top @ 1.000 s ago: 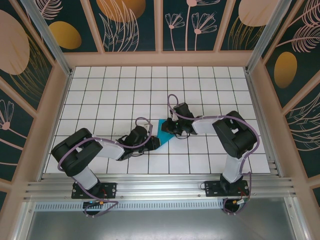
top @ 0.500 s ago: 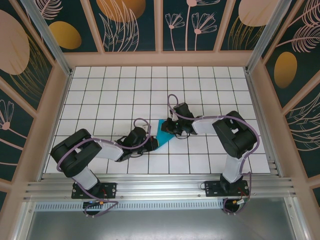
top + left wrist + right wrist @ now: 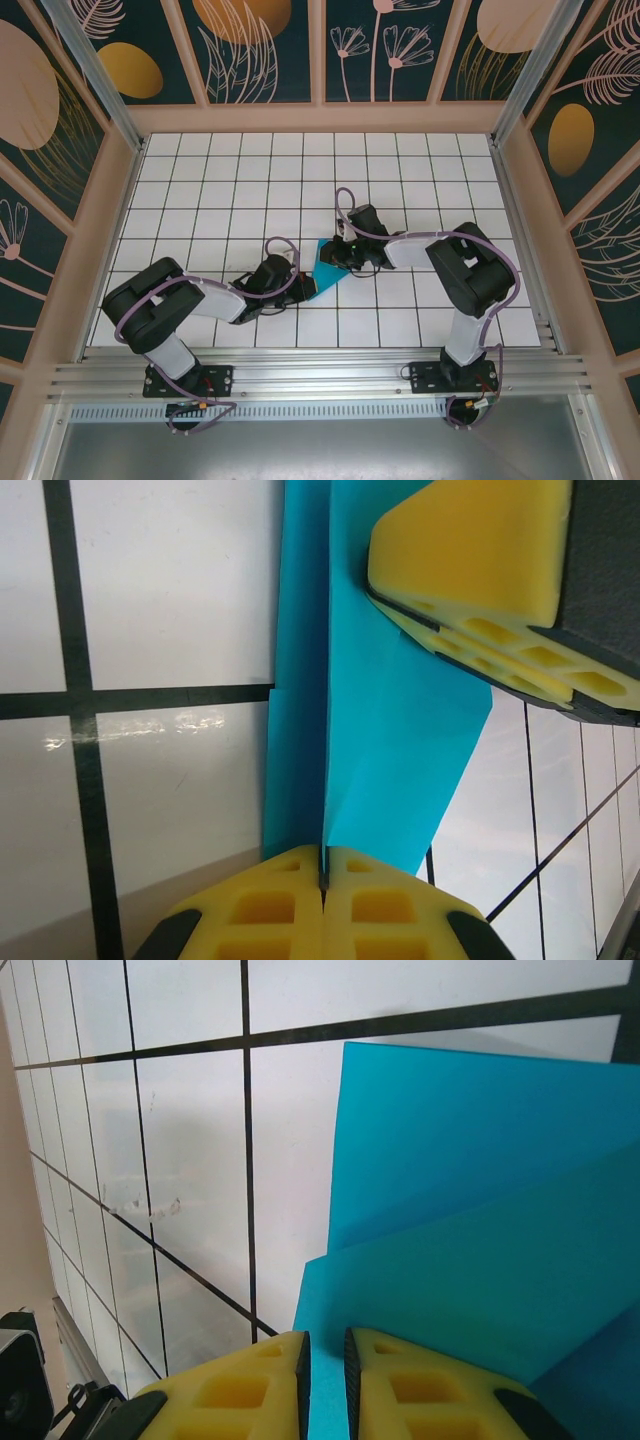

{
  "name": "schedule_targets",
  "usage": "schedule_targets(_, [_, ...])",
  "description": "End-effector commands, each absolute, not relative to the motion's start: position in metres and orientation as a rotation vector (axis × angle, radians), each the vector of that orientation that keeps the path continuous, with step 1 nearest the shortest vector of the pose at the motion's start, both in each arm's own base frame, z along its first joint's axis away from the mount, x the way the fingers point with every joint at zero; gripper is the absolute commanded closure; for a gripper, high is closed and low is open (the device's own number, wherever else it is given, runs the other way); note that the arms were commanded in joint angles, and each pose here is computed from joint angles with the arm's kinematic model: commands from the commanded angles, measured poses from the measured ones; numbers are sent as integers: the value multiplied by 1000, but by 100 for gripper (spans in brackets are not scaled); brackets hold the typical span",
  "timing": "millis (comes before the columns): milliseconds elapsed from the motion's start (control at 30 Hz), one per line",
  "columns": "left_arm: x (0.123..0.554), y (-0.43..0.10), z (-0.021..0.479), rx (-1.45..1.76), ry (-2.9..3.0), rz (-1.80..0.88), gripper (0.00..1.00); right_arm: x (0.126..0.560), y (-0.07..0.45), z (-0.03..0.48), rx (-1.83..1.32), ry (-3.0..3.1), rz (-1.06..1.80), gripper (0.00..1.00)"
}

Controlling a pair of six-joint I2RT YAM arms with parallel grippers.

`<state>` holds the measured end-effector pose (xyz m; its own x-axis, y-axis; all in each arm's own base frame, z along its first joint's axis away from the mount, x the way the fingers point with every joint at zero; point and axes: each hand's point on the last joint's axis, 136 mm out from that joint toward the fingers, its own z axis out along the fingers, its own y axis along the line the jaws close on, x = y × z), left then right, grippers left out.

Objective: Fold a paper plane with a square sheet of paper (pick it up from the middle)

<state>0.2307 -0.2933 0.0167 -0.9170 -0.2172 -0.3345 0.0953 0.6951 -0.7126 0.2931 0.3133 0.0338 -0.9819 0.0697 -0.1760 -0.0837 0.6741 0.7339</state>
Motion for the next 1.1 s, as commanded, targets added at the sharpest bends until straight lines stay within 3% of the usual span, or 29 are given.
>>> schedule_targets(0, [216,-277,-14,-143,2630,-1000,100,291,322,36,-57,2687,1240,80])
schedule_targets(300, [216,-278,-13,-128,2641,-992,95,291,308,8,2,2779,1084,82])
schedule_targets(500, [220,-282,3,-98,2613,-1009,79,281,302,1,-28,2796,1060,82])
schedule_targets(833, [223,-283,24,-92,2582,-1013,68,275,298,1,-67,2780,1055,83])
schedule_targets(1067, [225,-287,37,-65,2552,-1043,69,274,298,2,-76,2768,1064,83])
